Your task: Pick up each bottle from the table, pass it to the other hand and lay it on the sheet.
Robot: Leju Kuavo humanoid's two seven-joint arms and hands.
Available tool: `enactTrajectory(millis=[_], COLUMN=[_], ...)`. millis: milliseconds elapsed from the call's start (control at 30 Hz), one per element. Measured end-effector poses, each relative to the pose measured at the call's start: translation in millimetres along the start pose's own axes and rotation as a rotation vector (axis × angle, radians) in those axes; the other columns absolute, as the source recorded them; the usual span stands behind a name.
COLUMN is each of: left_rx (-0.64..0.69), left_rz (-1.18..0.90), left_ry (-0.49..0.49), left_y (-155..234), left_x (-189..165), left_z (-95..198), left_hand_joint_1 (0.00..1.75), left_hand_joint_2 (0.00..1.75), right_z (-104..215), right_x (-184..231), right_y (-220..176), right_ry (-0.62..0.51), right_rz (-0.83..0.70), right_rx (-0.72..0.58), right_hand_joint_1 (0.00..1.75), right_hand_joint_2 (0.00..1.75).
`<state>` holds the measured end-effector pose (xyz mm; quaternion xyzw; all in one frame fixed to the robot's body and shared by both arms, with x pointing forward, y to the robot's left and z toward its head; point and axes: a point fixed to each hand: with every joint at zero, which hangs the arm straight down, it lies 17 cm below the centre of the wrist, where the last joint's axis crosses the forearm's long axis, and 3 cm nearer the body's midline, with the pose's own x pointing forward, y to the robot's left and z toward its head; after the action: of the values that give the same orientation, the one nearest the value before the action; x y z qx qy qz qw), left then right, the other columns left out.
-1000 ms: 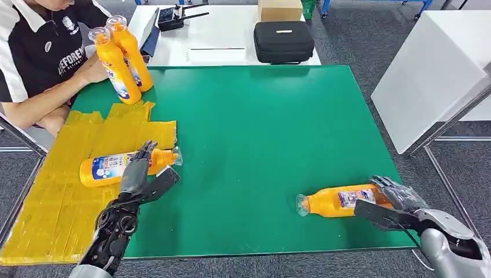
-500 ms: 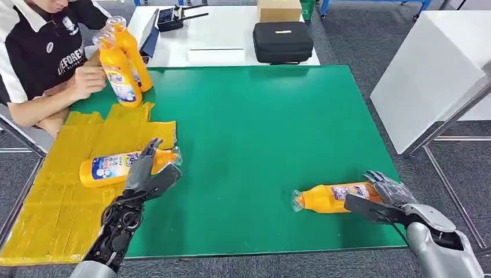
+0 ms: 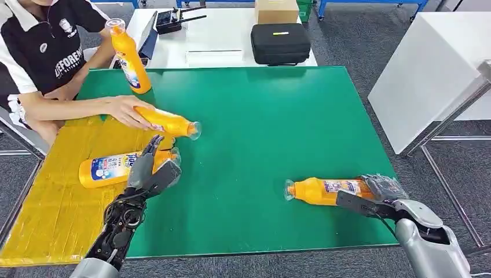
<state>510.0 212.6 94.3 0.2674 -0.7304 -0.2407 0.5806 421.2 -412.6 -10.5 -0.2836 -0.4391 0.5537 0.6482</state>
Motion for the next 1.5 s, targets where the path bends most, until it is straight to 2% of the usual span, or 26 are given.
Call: enactTrajectory(millis=[400,567,700,833,1067,1233,1500], left_rx=[-0.007,0.004,-0.015,-0.043,-0.122,-0.225,-0.269], left_rz=[0.042,0.146,0.332,0.495,0.671,0.781,0.804], left_ry=[-0.015,-0.071,-0.134,-0.233,-0.378,-0.452,-0.486], left_y=[-3.2,3.8,9.7,18.8,26.2,16.5,9.9], left_x=[5.6,31.5,66.6,112.3,175.0,211.6,230.0], left_z=[4.8,9.8,11.7,14.4,23.3,33.7,37.4], left_hand_joint_1=[0.00,0.00,0.00,0.00,0.00,0.00,0.00], left_hand_joint_2=[1.75,1.75,1.75,1.75,1.75,1.75,1.75], right_z=[-8.2,-6.7,5.1,16.5,22.4,22.0,19.6], right_x=[26.1,85.1,132.4,165.8,204.3,234.8,256.7], right_y=[-9.3,-33.7,-72.5,-91.6,-103.3,-108.5,-106.0], right_ry=[-0.022,-0.128,-0.301,-0.429,-0.538,-0.624,-0.669], right_rz=[-0.044,-0.260,-0.520,-0.721,-0.880,-0.978,-1.019], right_rx=[-0.143,-0.344,-0.511,-0.601,-0.644,-0.610,-0.566], right_hand_joint_1=[1.75,1.75,1.75,1.75,1.75,1.75,1.75], right_hand_joint_2=[1.75,1.75,1.75,1.75,1.75,1.75,1.75])
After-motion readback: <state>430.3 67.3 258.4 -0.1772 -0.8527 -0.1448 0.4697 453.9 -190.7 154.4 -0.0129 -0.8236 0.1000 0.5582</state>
